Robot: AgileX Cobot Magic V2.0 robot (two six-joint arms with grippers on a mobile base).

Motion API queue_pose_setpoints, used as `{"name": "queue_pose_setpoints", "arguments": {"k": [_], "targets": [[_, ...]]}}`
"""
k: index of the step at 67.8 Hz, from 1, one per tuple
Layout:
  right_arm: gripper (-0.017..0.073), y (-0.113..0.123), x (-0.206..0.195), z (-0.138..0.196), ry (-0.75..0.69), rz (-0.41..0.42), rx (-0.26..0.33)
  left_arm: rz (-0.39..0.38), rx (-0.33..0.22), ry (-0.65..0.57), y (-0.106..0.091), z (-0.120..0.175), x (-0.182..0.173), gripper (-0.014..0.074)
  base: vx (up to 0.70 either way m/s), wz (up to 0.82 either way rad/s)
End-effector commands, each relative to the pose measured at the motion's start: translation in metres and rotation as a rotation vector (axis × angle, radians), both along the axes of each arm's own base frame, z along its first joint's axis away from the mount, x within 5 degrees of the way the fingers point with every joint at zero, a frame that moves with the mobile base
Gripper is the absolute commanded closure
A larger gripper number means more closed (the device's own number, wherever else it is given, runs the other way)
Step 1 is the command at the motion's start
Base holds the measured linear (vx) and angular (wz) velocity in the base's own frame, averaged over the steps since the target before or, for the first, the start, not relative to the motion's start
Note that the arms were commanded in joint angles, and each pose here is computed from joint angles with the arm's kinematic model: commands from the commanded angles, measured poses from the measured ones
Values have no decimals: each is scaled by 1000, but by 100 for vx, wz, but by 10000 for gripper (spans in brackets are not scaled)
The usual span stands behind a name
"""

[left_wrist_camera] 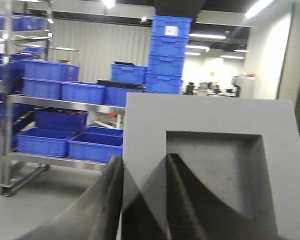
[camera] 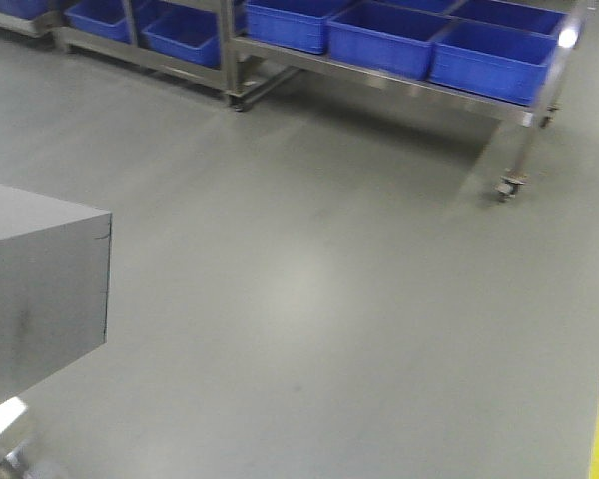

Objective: Sort gray base to blue bin
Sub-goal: 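Drive the base down the aisle holding the block in the left gripper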

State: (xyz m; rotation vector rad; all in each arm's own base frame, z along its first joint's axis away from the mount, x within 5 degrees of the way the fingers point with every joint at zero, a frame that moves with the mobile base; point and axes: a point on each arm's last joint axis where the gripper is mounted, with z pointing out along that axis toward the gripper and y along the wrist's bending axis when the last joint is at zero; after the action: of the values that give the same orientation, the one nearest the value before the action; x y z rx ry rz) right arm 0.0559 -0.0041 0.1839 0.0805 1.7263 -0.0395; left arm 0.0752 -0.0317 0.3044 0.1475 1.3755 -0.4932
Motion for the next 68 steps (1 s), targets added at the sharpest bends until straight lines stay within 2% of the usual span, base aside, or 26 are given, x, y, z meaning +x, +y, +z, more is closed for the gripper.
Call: {"name": "queue_pose_setpoints", "arguments": {"k": [1, 52, 68], "targets": [[564, -1, 2, 5, -53, -4, -24, 13, -71, -110, 3, 19, -2, 601, 10, -52], [564, -1, 2, 5, -53, -4, -24, 13, -71, -110, 3, 19, -2, 601, 13, -55], [564, -1, 2, 5, -53, -4, -24, 13, -71, -110, 3, 19, -2, 601, 18, -36]]}}
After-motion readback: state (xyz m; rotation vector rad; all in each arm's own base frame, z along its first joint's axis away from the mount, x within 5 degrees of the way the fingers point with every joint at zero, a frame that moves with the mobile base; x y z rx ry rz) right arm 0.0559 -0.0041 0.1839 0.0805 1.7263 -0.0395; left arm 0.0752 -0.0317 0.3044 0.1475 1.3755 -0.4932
